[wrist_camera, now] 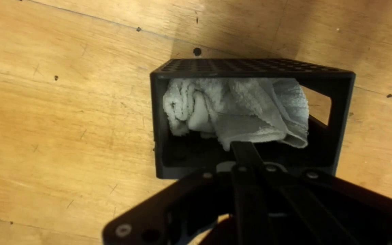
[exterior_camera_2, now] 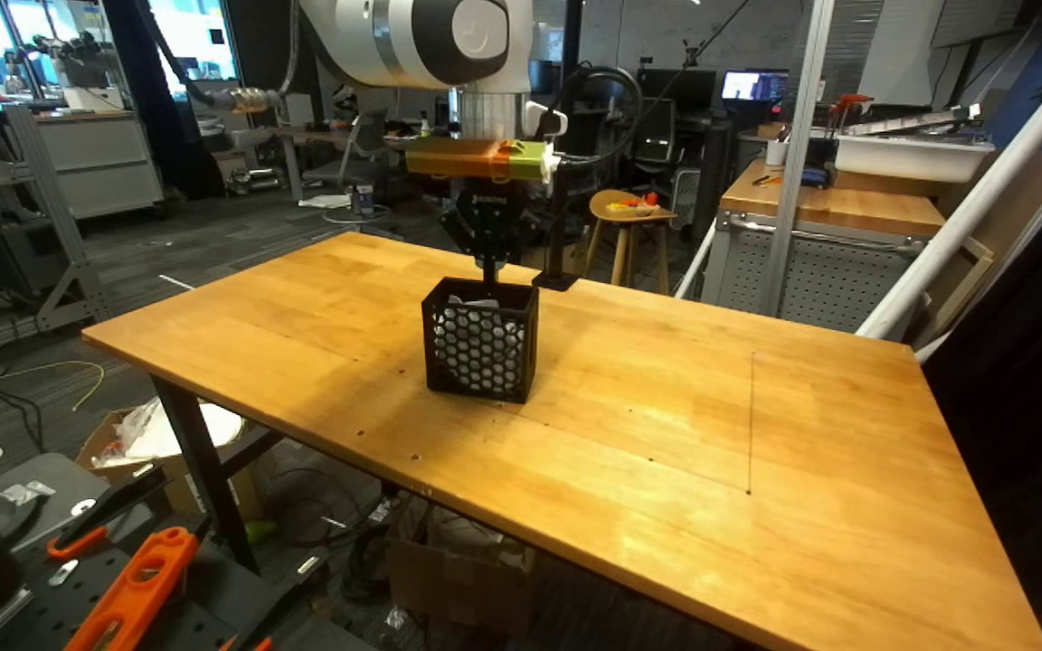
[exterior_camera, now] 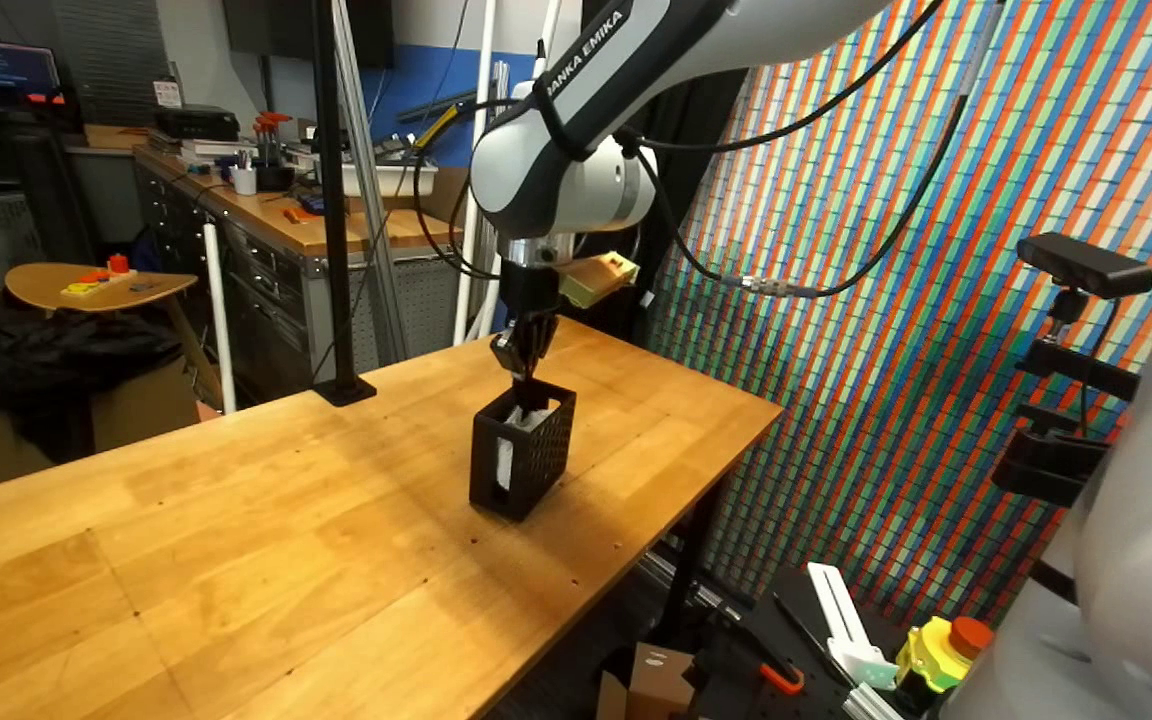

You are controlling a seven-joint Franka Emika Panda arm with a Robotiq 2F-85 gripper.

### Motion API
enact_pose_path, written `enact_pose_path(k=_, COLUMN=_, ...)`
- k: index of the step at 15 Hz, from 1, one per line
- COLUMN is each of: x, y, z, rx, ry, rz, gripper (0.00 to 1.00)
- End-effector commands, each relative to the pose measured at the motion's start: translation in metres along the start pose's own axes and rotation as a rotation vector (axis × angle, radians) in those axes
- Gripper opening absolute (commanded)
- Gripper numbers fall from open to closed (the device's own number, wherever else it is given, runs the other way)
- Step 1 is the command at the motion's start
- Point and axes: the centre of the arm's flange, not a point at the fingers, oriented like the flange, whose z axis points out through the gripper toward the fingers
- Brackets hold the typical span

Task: Put the white towel in the black box

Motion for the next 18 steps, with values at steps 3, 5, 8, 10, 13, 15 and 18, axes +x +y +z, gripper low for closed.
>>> enact_pose_path(k=3, x=-0.008, y=-0.027, z=-0.045, rx=-0.048, ry=0.036, rz=0.037, gripper=0.01)
enact_pose_path(k=5, x=-0.01, y=-0.034, z=-0.057, rx=-0.057, ry=0.055, rz=0.048, gripper=0.01)
enact_pose_path(k=8, x=-0.013, y=-0.039, z=-0.068, rx=-0.071, ry=0.075, rz=0.064, gripper=0.01)
enact_pose_path(k=10, x=-0.016, y=-0.041, z=-0.073, rx=-0.072, ry=0.084, rz=0.073, gripper=0.02)
enact_pose_path(k=13, x=-0.02, y=-0.045, z=-0.081, rx=-0.032, ry=0.116, rz=0.077, gripper=0.29)
enact_pose_path(k=15, x=-0.011, y=-0.039, z=-0.069, rx=-0.043, ry=0.091, rz=0.074, gripper=0.1)
enact_pose_path(k=18, x=-0.013, y=-0.041, z=-0.072, rx=-0.042, ry=0.095, rz=0.074, gripper=0.29)
